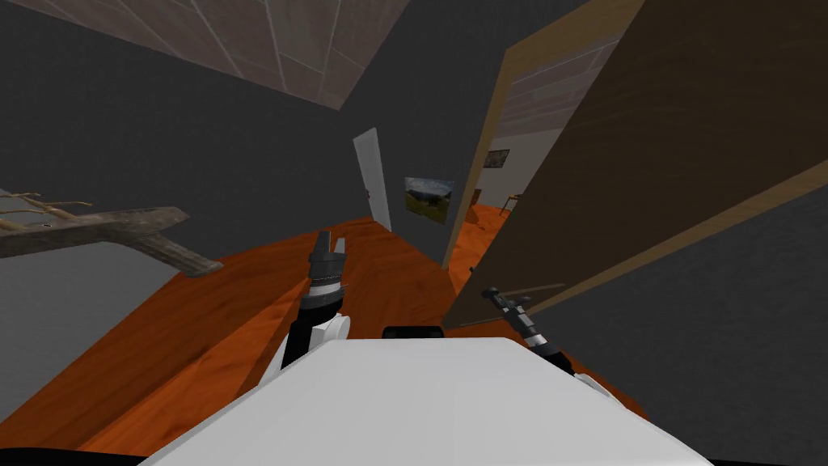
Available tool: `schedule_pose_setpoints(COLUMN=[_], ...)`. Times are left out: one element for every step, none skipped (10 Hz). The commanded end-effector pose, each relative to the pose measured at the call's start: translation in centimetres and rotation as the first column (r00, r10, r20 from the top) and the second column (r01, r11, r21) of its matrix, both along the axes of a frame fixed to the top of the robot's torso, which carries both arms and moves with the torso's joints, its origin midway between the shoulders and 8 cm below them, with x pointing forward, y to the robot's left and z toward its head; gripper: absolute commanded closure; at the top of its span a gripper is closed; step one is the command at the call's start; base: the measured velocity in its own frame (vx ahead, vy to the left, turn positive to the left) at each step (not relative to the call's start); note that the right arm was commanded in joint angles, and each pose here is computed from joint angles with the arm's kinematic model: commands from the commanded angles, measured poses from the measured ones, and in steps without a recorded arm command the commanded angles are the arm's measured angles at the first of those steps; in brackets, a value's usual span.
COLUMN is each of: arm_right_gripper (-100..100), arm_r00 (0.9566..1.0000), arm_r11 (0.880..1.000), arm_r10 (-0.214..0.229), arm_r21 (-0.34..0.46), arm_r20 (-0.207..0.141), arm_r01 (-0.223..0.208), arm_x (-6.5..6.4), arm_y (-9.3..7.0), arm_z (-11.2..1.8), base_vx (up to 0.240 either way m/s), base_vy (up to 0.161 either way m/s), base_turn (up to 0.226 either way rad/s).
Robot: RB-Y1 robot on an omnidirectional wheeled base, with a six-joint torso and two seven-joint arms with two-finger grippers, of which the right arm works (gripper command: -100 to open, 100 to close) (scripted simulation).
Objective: Pull the door open
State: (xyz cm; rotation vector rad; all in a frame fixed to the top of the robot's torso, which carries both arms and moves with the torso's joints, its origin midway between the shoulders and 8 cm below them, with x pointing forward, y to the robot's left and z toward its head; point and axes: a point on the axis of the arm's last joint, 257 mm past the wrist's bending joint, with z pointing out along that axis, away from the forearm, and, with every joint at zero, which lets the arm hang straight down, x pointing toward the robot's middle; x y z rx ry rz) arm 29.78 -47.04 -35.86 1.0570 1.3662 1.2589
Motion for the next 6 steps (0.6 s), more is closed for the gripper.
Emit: schedule_pose_setpoints(arm_right_gripper=[100, 100, 100, 100, 100, 100], arm_r00=[1.0, 1.0, 1.0, 1.0, 1.0, 1.0], arm_r11=[1.0, 1.0, 1.0, 1.0, 1.0, 1.0], arm_r10=[0.001, 0.003, 0.004, 0.005, 0.006, 0.007], arm_r21=[-0.005, -0.005, -0.006, -0.007, -0.007, -0.007], arm_r20=[0.002, 0.002, 0.003, 0.003, 0.004, 0.004], arm_r01=[-0.001, -0.003, -0.004, -0.005, -0.006, -0.007], arm_x=[-0.4, -0.7, -1.0, -1.2, -1.4, -1.6], arm_y=[-0.3, -0.4, -0.5, -0.6, -0.7, -0.7], arm_z=[0.1, 0.2, 0.2, 0.3, 0.3, 0.3], base_vx=[-0.192, -0.208, -0.248, -0.228, -0.19, -0.164], base_vy=[-0.092, -0.08, -0.097, -0.102, -0.078, -0.066], base_turn=[0.211, 0.186, 0.175, 0.178, 0.166, 0.161])
